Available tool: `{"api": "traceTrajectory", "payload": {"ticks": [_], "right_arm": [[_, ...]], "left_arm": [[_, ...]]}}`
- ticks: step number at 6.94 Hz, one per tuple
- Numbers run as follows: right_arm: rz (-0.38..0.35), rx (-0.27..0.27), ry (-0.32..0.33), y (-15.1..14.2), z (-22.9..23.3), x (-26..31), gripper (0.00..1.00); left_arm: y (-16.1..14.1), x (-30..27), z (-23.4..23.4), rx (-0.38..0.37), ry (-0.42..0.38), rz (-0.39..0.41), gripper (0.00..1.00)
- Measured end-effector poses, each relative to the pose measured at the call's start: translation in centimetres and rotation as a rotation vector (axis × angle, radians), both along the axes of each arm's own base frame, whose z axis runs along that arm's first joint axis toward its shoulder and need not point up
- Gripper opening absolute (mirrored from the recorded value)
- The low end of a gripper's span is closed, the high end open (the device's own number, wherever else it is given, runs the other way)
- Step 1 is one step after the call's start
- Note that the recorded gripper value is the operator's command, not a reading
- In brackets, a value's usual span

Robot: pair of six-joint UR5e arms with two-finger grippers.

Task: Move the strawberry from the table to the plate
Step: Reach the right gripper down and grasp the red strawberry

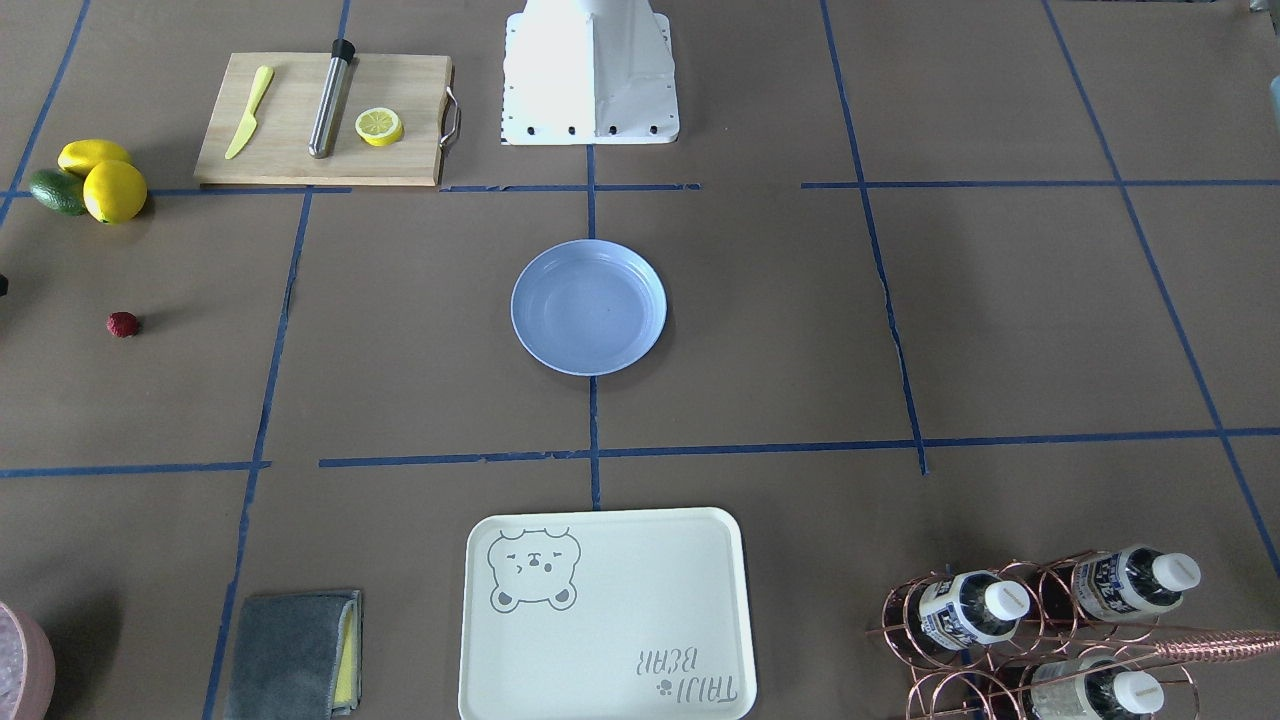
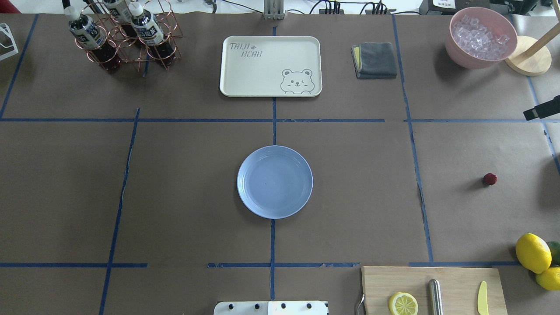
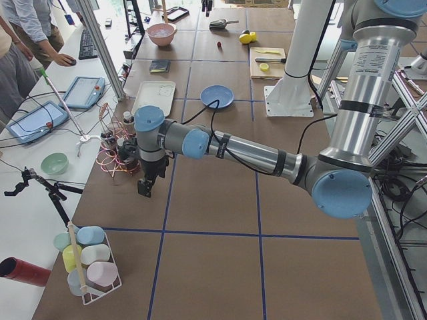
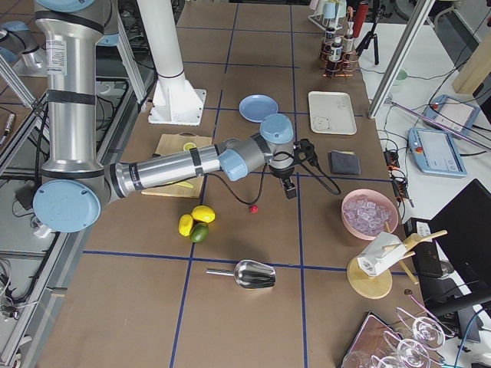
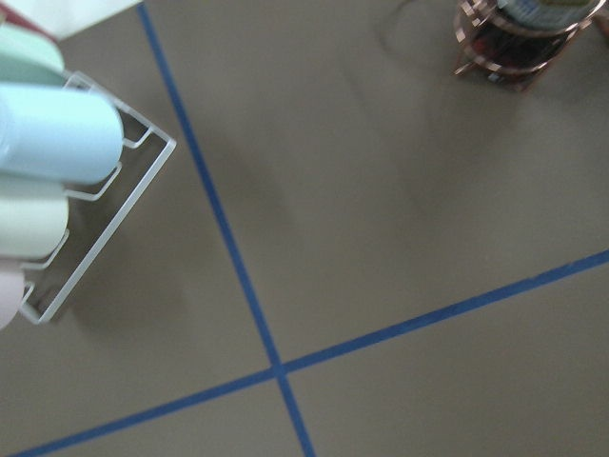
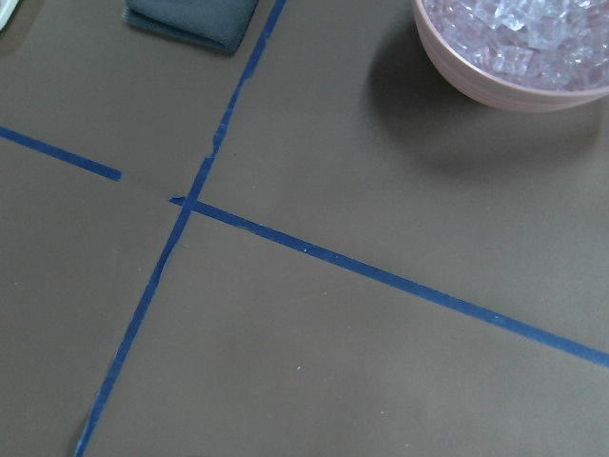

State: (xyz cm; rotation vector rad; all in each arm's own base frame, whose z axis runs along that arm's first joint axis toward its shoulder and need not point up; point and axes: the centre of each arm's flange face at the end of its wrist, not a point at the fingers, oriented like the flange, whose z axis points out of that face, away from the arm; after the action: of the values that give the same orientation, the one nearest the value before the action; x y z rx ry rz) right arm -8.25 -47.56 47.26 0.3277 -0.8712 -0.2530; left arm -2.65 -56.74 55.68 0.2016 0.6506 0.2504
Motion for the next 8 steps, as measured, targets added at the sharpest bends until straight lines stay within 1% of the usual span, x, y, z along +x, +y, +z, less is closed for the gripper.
{"api": "traceTrajectory", "payload": {"ticks": [1,2,3,4,6,7,8], "right_arm": [[0.003,-0.011,-0.001,0.5,-1.1,-1.4,1.00],[0.008,-0.018,0.013,0.9,-1.5,-2.6,1.00],[0.011,-0.022,0.031,1.3,-1.5,-3.5,1.00],[0.006,-0.026,0.041,1.9,-0.9,-4.0,1.00],[-0.014,-0.027,0.045,4.3,2.2,-5.1,1.00],[-0.004,-0.021,0.045,5.5,4.4,-6.5,1.00],[0.018,0.000,0.040,6.2,7.1,-8.3,1.00]], "left_arm": [[2.3,-3.2,3.5,-0.048,0.002,-0.021,1.00],[5.1,-5.8,6.1,-0.069,0.016,-0.040,1.00],[8.0,-7.1,7.7,-0.090,0.049,-0.054,1.00],[9.8,-7.4,8.7,-0.113,0.081,-0.061,1.00],[11.7,-7.4,9.8,-0.135,0.105,-0.065,1.00],[11.9,-7.4,9.9,-0.136,0.108,-0.066,1.00],[12.0,-7.4,9.8,-0.133,0.109,-0.066,1.00]]}}
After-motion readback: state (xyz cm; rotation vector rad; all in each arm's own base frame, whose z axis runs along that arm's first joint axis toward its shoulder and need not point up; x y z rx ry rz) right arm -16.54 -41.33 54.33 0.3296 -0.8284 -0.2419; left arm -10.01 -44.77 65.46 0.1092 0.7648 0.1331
